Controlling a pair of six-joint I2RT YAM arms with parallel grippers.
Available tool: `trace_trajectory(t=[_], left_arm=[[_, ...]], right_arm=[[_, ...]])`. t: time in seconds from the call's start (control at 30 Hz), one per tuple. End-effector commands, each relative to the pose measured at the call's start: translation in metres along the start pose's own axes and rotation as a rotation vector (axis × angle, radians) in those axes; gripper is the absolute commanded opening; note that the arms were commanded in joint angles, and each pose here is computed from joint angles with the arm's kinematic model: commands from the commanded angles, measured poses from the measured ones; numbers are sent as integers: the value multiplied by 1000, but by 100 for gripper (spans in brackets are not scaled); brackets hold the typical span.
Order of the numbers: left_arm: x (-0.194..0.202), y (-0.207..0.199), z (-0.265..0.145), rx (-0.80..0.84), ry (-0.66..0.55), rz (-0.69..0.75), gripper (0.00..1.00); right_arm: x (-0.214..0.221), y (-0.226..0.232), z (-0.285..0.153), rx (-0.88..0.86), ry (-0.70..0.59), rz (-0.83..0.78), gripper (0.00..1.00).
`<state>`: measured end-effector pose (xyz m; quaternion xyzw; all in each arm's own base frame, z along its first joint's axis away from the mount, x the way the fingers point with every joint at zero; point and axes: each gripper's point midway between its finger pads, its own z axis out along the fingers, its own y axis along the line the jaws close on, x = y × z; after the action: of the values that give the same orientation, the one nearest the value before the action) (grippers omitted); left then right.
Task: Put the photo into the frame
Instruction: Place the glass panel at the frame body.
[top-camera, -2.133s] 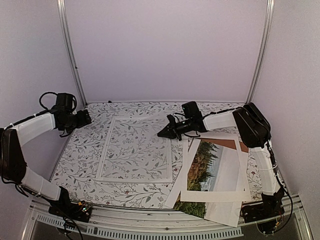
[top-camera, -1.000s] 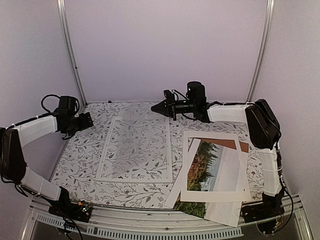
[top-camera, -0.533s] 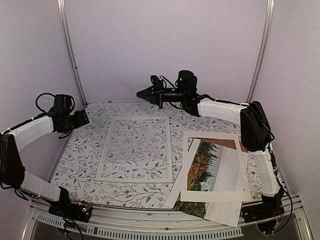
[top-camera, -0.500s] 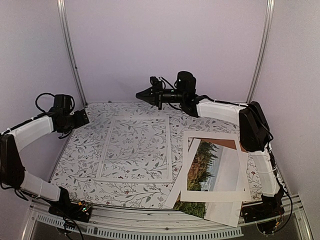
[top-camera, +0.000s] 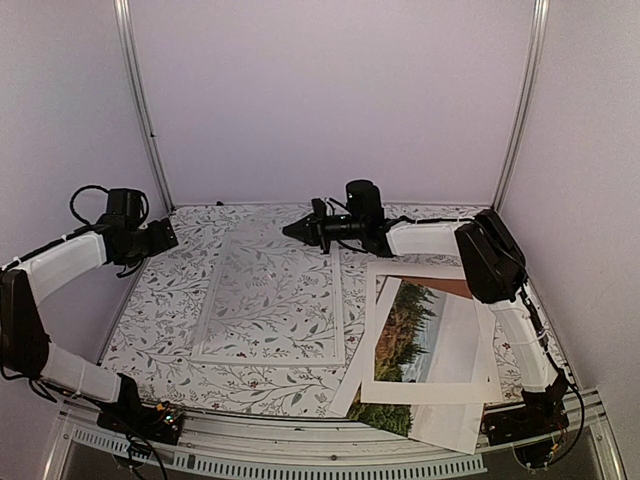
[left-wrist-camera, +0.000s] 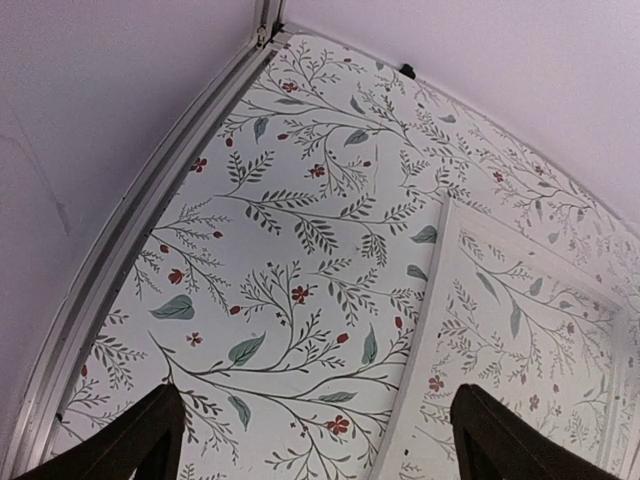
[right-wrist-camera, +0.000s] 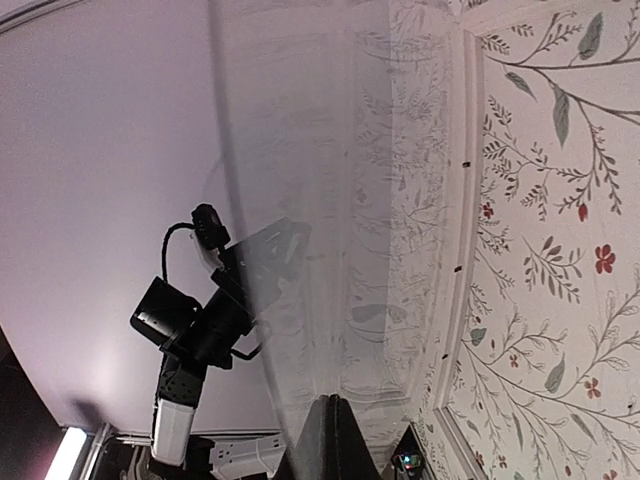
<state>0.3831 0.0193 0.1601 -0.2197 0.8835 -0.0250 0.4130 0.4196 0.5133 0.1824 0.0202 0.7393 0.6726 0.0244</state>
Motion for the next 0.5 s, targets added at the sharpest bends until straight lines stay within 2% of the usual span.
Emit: trace_trajectory(t=[0.0, 0.2, 0.43, 0.47], left_arm=[[-8, 1, -5, 3, -30, 6, 95], [-9, -1, -6, 11, -30, 16, 95], [-7, -7, -5, 44, -23, 19, 95], [-6, -9, -5, 54, -20, 20, 99]], right_arm=[[-8, -47, -12, 114, -32, 10, 0], [2, -95, -35, 220, -12, 27, 0], [1, -116, -50, 280, -16, 10, 0], [1, -120, -51, 288, -17, 14, 0]])
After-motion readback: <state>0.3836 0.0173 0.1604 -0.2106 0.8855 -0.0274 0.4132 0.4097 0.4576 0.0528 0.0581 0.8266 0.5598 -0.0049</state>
